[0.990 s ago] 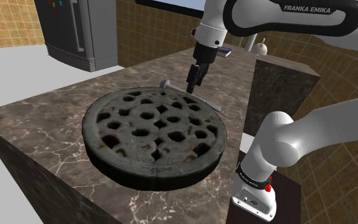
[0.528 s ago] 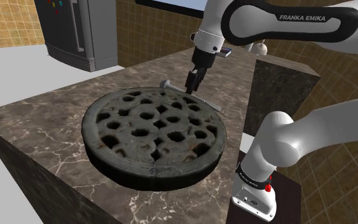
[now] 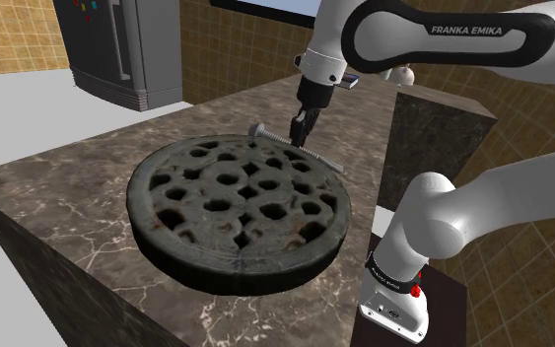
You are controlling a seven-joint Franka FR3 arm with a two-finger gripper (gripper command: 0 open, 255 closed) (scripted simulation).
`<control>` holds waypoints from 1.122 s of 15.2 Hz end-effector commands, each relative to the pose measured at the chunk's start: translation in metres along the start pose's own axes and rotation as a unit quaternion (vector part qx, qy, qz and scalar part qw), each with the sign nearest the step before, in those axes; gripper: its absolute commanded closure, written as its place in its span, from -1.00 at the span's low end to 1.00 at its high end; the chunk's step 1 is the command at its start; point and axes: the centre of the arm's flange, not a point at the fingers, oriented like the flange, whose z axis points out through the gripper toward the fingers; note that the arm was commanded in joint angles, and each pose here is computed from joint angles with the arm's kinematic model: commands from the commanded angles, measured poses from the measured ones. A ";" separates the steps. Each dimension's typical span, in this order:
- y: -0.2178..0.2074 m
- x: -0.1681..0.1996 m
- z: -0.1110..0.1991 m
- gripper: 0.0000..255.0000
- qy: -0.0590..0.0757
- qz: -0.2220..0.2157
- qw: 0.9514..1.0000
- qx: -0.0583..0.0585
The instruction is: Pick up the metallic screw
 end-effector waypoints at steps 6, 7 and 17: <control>-0.003 0.001 -0.019 1.00 -0.005 -0.001 1.000 0.000; -0.003 0.001 -0.024 1.00 -0.005 -0.001 1.000 0.000; -0.004 0.005 -0.073 1.00 -0.005 -0.001 1.000 0.000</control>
